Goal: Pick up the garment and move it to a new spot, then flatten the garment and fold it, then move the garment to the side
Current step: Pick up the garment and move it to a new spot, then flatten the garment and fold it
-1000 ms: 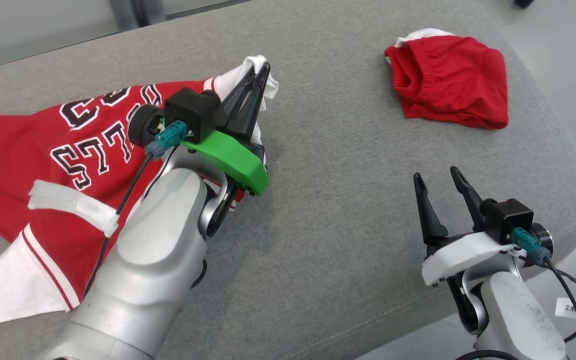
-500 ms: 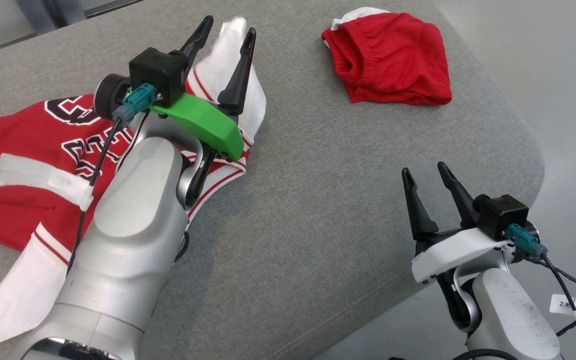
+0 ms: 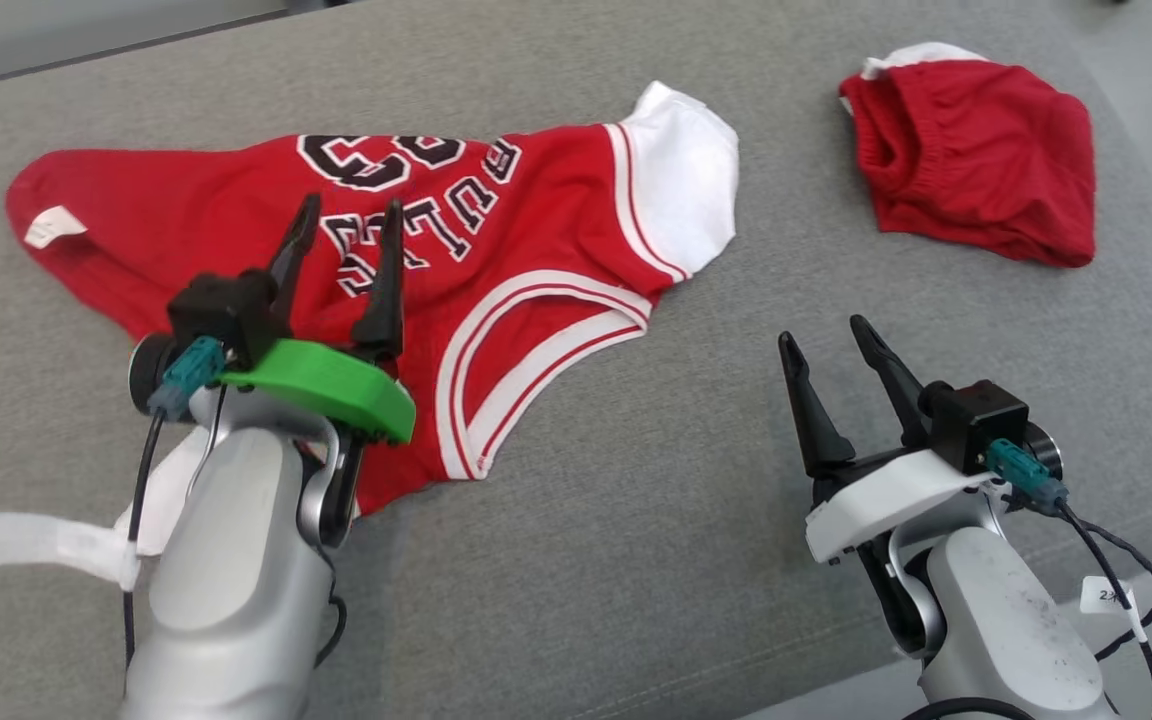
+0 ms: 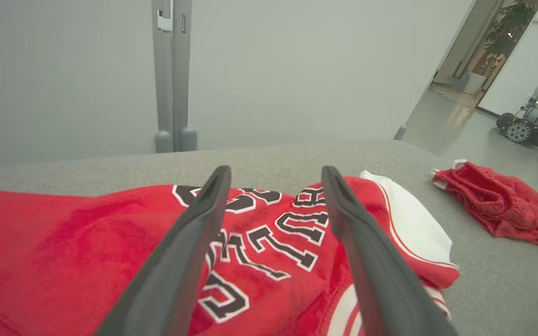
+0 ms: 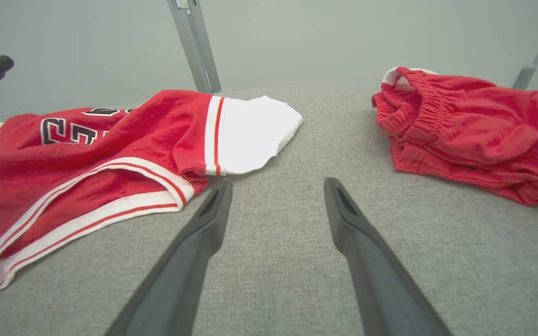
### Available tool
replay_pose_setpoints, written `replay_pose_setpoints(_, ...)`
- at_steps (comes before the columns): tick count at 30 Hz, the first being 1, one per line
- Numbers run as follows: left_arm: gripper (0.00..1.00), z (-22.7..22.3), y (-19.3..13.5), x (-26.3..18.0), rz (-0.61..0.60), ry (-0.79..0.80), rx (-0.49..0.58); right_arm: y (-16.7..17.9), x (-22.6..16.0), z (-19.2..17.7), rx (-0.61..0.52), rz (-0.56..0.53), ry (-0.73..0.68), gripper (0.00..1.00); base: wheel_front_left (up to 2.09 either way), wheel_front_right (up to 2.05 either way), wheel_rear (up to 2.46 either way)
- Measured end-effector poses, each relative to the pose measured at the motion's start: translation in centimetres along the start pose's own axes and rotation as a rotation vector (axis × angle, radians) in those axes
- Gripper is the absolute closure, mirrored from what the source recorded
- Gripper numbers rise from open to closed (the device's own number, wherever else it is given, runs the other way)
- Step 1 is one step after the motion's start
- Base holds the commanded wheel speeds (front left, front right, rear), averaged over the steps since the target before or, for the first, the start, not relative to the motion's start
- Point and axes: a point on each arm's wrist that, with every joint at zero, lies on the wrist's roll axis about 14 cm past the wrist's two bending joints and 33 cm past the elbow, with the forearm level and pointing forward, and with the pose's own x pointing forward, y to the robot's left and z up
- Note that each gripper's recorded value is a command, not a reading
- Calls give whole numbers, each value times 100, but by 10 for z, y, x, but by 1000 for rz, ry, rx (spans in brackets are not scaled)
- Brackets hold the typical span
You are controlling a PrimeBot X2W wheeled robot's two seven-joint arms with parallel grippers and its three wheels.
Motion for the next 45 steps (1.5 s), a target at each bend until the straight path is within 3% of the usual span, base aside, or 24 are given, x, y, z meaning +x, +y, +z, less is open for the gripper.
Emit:
replay_pose_setpoints(6,0,4,43,-58,154,-11,-17,37,18,-13,-4,106,34,0,0,0,0)
replay_pose_setpoints(18,0,24,98,-159,420,-69,-9,76,57,-23,10,191,56,0,0,0,0)
replay_pose_setpoints(26,0,21,119,-201,543,-62,-18,83,79,-32,-29,201,84,0,0,0,0)
replay_pose_setpoints(31,0,19,127,-213,585,-60,-32,74,85,-62,-73,186,178,0,0,0,0)
replay_pose_setpoints(32,0,18,128,-214,590,-59,-37,71,85,-69,-80,179,202,13,0,0,0)
replay_pose_setpoints(34,0,17,130,-215,599,-58,-42,69,88,-75,-100,181,220,80,0,0,0)
replay_pose_setpoints(35,0,16,131,-215,602,-57,-44,69,92,-75,-100,180,218,100,0,0,0)
replay_pose_setpoints(40,0,13,136,-217,619,-50,-52,55,116,-65,-171,176,188,100,0,0,0)
replay_pose_setpoints(45,0,9,139,-217,626,-40,-60,23,153,-38,-316,148,134,100,0,0,0)
